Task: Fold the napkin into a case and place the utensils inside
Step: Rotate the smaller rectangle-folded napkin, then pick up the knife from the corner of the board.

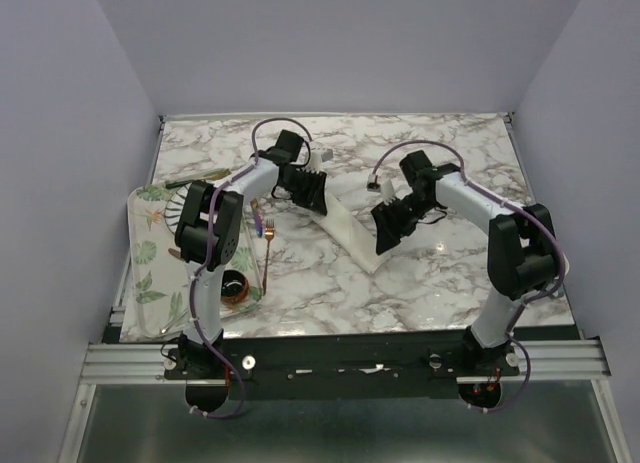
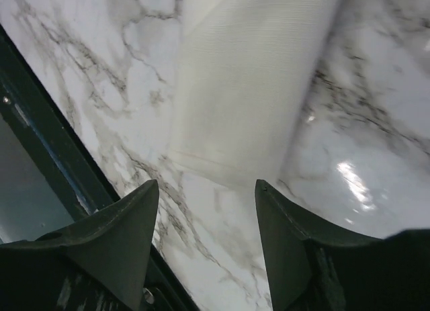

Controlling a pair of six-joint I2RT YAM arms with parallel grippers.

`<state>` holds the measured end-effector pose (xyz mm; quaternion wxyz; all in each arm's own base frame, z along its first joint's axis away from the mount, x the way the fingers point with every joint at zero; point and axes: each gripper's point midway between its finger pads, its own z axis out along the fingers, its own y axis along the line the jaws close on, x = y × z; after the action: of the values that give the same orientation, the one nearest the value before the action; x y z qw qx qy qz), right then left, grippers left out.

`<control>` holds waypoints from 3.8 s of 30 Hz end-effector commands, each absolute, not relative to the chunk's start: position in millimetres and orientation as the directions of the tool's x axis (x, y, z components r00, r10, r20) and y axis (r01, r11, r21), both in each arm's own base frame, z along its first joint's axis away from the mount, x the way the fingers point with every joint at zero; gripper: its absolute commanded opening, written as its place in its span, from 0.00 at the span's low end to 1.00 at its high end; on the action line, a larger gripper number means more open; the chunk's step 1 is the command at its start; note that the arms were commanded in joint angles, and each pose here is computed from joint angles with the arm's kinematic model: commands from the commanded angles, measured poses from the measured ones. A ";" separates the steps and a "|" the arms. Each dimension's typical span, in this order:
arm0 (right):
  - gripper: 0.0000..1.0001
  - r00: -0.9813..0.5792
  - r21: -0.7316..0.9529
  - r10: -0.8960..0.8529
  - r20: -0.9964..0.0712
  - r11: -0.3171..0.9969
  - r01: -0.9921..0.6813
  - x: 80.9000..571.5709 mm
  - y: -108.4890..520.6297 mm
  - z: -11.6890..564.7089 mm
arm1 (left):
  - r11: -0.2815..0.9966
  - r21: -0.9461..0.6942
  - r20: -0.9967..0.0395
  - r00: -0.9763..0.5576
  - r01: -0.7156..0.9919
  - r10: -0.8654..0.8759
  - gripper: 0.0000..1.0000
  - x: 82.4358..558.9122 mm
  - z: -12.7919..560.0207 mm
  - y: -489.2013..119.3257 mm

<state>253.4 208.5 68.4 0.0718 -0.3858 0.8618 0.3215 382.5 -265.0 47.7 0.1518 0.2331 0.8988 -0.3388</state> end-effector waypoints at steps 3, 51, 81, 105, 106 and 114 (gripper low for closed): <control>0.65 -0.685 0.430 -0.620 -0.383 0.536 -0.726 272.0 180.7 77.8 | 0.607 -0.507 -0.543 -0.773 0.612 0.327 0.37 395.5 101.4 -261.2; 1.00 -0.589 0.467 -0.295 -0.752 0.393 -0.792 326.4 249.5 236.1 | 0.342 -0.785 -0.568 -0.820 0.516 -0.066 0.60 306.1 199.0 -285.4; 0.98 -0.949 0.866 -0.211 -0.234 0.398 -0.302 346.4 303.6 48.2 | 0.340 -0.930 -0.128 -0.990 0.139 0.054 0.54 193.3 34.5 -340.7; 1.00 -0.426 0.198 -0.203 -0.882 0.661 -0.724 330.8 208.6 315.1 | 0.929 -0.126 -0.773 -0.621 0.349 0.128 0.67 365.0 227.0 -122.0; 1.00 -0.433 0.178 -0.220 -0.874 0.685 -0.706 331.1 201.7 310.8 | 0.928 -0.110 -0.752 -0.640 0.357 0.157 0.63 363.6 221.1 -117.3; 1.00 -0.475 0.128 -0.353 -0.806 0.679 -0.723 296.0 175.7 252.2 | 0.980 -0.120 -0.420 -0.903 0.159 0.095 0.38 310.7 117.8 -84.3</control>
<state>311.6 203.2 302.7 0.4451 -0.3233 0.7847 0.2858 363.4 -119.6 195.0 0.3628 0.1144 0.9132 -0.1462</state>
